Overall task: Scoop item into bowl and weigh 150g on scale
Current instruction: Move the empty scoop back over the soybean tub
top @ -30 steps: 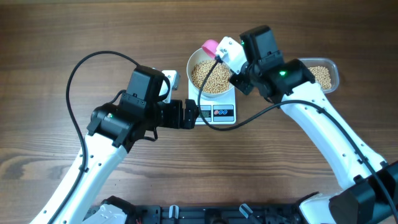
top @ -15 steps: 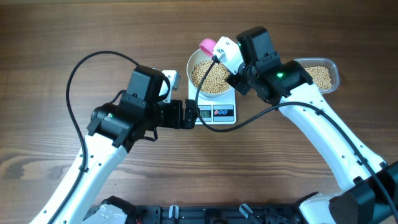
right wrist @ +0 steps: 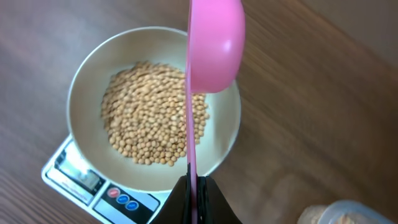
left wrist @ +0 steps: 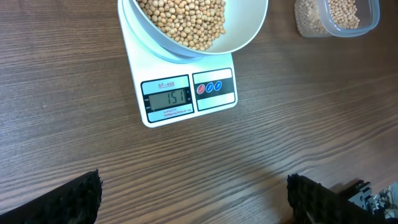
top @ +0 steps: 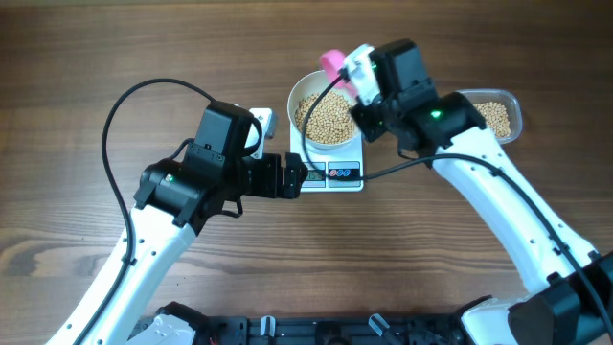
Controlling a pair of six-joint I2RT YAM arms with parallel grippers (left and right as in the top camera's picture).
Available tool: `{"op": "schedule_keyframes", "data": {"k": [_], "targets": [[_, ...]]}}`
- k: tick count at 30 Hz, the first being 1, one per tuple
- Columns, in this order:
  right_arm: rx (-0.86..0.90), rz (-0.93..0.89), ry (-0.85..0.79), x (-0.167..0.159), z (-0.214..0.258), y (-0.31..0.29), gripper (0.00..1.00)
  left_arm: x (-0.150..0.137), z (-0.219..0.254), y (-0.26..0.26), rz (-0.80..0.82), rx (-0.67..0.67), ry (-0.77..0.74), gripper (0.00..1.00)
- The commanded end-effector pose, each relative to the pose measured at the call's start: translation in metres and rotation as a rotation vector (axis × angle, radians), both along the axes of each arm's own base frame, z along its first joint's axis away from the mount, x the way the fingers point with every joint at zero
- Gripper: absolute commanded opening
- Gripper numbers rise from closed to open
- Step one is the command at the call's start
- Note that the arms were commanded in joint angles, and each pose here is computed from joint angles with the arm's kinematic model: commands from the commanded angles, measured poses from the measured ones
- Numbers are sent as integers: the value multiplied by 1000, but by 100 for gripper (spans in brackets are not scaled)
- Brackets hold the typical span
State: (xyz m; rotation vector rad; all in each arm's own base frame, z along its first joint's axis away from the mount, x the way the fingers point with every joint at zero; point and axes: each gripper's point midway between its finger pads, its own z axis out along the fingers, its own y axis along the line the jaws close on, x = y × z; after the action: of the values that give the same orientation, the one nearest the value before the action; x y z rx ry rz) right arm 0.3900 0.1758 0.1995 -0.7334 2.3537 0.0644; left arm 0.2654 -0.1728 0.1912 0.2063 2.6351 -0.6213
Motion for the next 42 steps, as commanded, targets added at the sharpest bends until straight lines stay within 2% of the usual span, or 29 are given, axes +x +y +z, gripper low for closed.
{"op": "schedule_keyframes", "data": {"k": [1, 11, 18, 23, 33, 38, 42], "targets": [[191, -103, -20, 4, 36, -25, 4, -1, -2, -2, -26, 3, -1, 100], [489, -250, 10, 14, 63, -115, 4, -1, -2, -2, -26, 4, -1, 100], [416, -457, 9, 13, 50, -182, 4, -1, -2, -2, -26, 4, -1, 100], [374, -580, 51, 0, 37, -218, 4, -1, -2, -2, -26, 4, -1, 100], [435, -767, 327, -34, -15, -222, 4, -1, -2, -2, -26, 4, -1, 100], [397, -984, 398, -46, -46, -241, 4, -1, -2, -2, -26, 3, -1, 100], [400, -997, 412, -45, -52, -242, 4, -1, -2, -2, -26, 3, -1, 100]]}}
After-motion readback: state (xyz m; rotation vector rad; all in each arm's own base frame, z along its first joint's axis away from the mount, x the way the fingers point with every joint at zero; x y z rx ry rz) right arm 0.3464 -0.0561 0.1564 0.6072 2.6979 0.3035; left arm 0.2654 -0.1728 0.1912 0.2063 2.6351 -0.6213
